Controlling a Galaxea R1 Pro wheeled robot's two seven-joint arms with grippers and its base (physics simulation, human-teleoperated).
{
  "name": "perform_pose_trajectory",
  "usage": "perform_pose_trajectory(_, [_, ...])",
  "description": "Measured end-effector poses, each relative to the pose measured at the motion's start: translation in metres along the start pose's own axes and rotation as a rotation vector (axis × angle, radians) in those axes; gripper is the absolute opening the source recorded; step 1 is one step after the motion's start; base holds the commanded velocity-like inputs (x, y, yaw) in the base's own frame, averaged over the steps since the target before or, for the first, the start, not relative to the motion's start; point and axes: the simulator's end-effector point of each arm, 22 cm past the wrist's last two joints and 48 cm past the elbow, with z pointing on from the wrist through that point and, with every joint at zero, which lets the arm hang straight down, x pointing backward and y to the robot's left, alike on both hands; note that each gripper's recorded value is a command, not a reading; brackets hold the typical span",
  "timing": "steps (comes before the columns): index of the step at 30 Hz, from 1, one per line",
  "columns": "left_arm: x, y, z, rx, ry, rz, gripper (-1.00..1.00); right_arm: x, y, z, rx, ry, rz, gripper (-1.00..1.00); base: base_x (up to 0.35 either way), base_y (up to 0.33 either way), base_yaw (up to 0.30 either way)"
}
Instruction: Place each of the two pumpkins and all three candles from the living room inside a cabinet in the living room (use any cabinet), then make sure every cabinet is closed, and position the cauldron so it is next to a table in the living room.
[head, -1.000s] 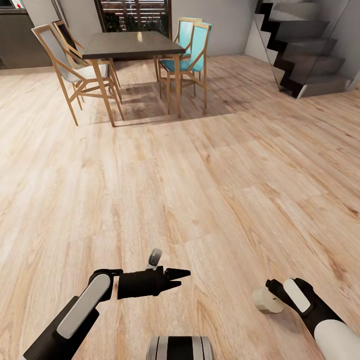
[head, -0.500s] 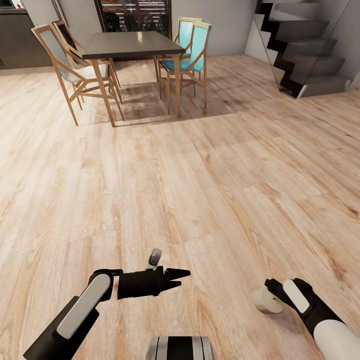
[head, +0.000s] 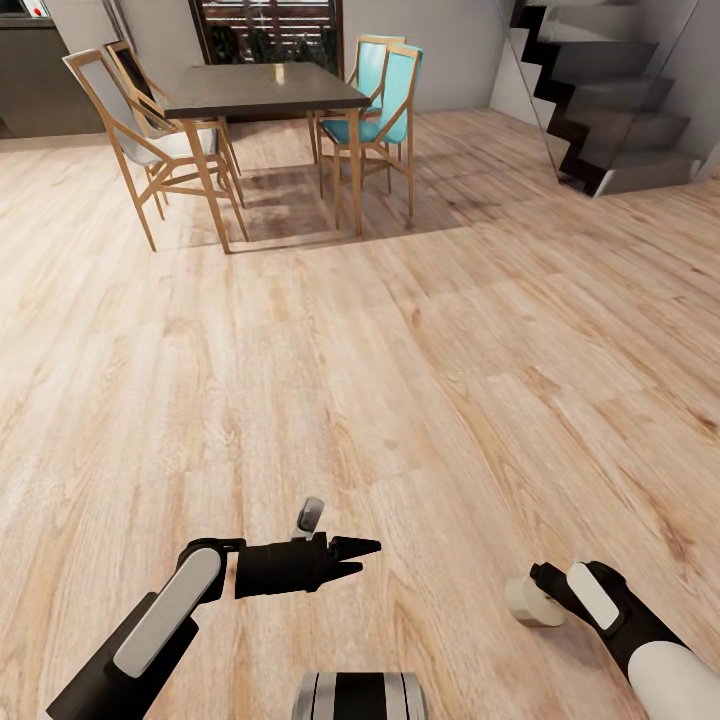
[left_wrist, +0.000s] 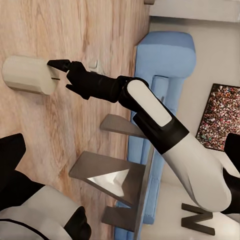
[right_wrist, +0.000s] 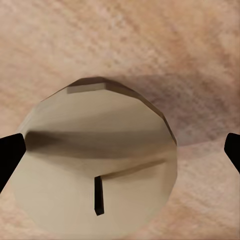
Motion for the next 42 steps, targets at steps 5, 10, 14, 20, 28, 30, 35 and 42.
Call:
perform_pose_trajectory(5, [0.0,0.0,0.0,0.0,0.0,0.0,1.0,0.0004,0.0001,0.0001,-0.001,0.002,0.003,1.0,0.0,0.0,0.0])
perform_pose_trajectory(10, [0.0,0.0001,0.0,0.0,0.0,0.0,1.0,0.0005,0.0,0.0002,-0.002,0.002,0.005,1.0,0.0,0.0,0.0])
perform_pose_trajectory(14, [-0.0003,0.0002,-0.0002,0.0,-0.001,0.0,1.0,0.0004,-0.0002,0.0002,-0.002,0.002,0.005,1.0,0.0,0.0,0.0])
perform_pose_trajectory(20, [-0.0006,0.0005,-0.0007,-0.001,-0.001,0.0,1.0,0.0005,-0.0002,0.0002,-0.002,0.002,0.005,1.0,0.0,0.0,0.0])
perform_pose_trajectory(28, [-0.0015,-0.0027,-0.0017,0.004,-0.003,0.008,1.0,0.0005,-0.0002,0.0002,-0.002,0.002,0.005,1.0,0.0,0.0,0.0])
perform_pose_trajectory(30, [-0.0021,-0.0034,-0.0038,0.001,-0.005,0.012,1.0,-0.0006,-0.0004,-0.0013,-0.001,0.0,0.002,1.0,0.0,0.0,0.0])
perform_pose_trajectory(35, [-0.0028,-0.0059,-0.0063,0.0,-0.007,0.02,1.0,-0.0034,0.0009,-0.0045,-0.006,-0.006,0.003,1.0,0.0,0.0,0.0])
perform_pose_trajectory(42, [-0.0028,-0.0054,-0.0066,0.0,-0.007,0.018,1.0,-0.0032,0.0012,-0.0045,-0.007,-0.006,0.004,1.0,0.0,0.0,0.0])
